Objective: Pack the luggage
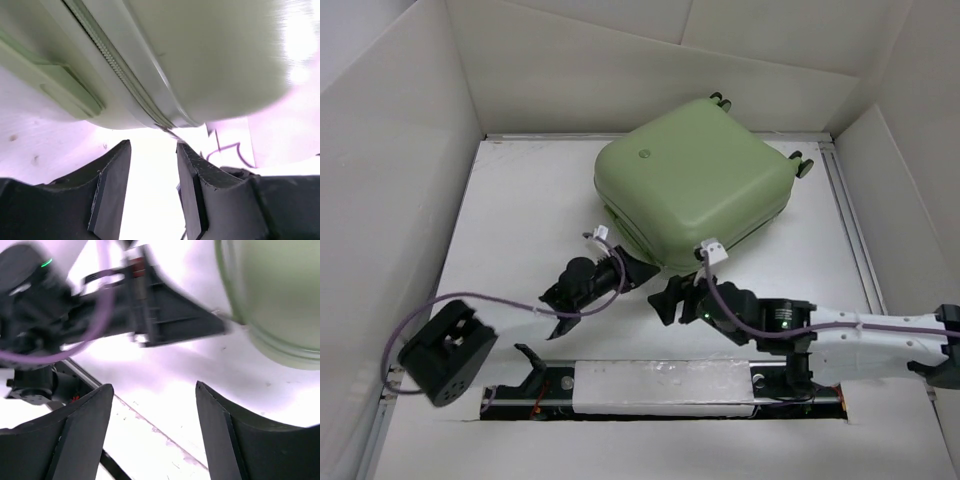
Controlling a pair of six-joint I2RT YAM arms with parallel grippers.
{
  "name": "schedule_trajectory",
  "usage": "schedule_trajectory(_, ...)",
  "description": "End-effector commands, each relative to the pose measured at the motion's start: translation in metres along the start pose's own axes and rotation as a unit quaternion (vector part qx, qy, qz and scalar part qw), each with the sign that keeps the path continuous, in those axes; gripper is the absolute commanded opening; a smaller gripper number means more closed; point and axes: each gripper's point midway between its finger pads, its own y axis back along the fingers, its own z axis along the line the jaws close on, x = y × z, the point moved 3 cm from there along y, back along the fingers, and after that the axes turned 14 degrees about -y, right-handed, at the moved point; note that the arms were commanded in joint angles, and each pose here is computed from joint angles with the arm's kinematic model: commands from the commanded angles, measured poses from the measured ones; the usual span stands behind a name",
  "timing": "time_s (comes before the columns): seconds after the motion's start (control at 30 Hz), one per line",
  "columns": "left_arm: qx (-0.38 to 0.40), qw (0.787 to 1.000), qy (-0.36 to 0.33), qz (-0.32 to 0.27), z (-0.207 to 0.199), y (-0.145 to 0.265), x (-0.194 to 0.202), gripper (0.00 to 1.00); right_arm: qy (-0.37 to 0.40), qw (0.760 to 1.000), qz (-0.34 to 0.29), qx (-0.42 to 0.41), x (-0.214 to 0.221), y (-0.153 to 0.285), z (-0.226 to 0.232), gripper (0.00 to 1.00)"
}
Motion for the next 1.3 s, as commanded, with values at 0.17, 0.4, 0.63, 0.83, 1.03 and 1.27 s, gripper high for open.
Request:
schedule_trajectory(0.17, -0.124, 0.983, -0.035, -0.133, 0.019, 0.067, -0.044, 0.48, -0.02, 0.993, -0.083, 0.079, -0.057, 0.036, -0.049, 0.5)
schedule_trajectory(0.4, -0.12, 0.977, -0.032, -0.173, -0.007, 0.053, -0.182, 0.57, -0.067, 0.96, -0.165, 0.216, -0.105, 0.041, -0.136, 0.0)
schedule_trajectory(0.63, -0.147, 0.955, 0.071, -0.246, 0.063, 0.039, -0.308, 0.62, -0.103, 0.927, -0.221, 0.287, -0.14, 0.061, -0.203, 0.0)
schedule_trajectory(0.83, -0.197, 0.965, 0.008, -0.171, 0.113, -0.044, -0.384, 0.67, -0.128, 0.912, -0.222, 0.321, -0.157, 0.049, -0.258, 0.0)
schedule_trajectory(1.03, -0.171, 0.981, -0.008, -0.088, 0.164, -0.117, -0.386, 0.68, -0.174, 0.907, -0.225, 0.311, -0.178, 0.03, -0.312, 0.0)
schedule_trajectory(1.27, -0.047, 0.999, 0.012, -0.001, 0.174, -0.175, -0.311, 0.65, -0.103, 0.968, -0.137, 0.181, -0.203, -0.041, -0.285, 0.0)
